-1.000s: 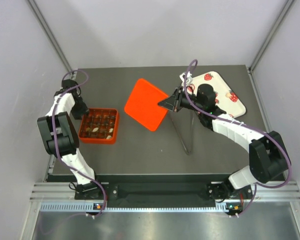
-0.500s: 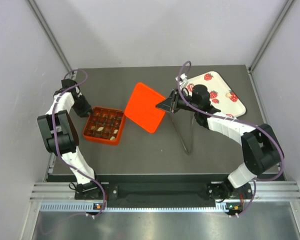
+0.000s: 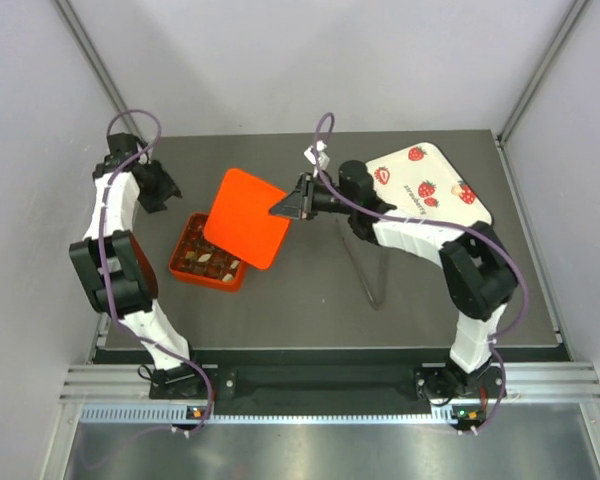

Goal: Pack the chocolate

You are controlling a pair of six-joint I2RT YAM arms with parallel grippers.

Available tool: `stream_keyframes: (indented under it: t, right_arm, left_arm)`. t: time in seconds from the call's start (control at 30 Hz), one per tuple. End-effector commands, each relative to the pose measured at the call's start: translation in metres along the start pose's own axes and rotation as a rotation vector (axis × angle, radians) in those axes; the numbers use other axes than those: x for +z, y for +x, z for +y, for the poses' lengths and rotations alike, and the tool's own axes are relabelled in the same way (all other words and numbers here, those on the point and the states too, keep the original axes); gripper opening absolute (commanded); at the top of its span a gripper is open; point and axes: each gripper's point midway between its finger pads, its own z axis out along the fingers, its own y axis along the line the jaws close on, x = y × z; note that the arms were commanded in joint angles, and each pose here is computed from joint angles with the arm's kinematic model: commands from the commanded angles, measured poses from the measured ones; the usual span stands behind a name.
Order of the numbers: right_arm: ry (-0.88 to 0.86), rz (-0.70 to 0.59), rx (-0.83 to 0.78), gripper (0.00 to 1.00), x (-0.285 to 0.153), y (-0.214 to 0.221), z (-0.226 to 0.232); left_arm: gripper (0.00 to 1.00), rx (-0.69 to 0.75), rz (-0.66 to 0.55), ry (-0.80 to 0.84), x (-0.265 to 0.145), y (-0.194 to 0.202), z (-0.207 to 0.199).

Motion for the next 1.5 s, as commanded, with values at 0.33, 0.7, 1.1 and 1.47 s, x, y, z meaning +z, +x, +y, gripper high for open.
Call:
stream_keyframes:
  t: [0.33, 0.7, 1.1, 1.47]
  right_arm:
    - [-0.211, 0.151, 0.193, 0.0, 0.11, 0.039, 0.025]
    - [-0.156, 0.167, 0.244, 0.0, 0.142, 0.046, 0.0]
    - [-0.127, 0.188, 0.308, 0.0, 0.155, 0.058, -0.022]
    - [-0.1, 0.175, 0.308, 0.0, 0.154, 0.056, -0.035]
  left_arm:
    - [0.55, -0.043, -0.425, 0.031, -0.107, -0.033, -0.006]
    - [0.52, -0.05, -0.312, 0.092, -0.086, 0.005, -0.007]
    - [0.49, -0.079, -0.281, -0.002, -0.076, 0.018, 0.014]
    - [0.47, -0.066, -0.246, 0.012, -0.07, 0.032, 0.015]
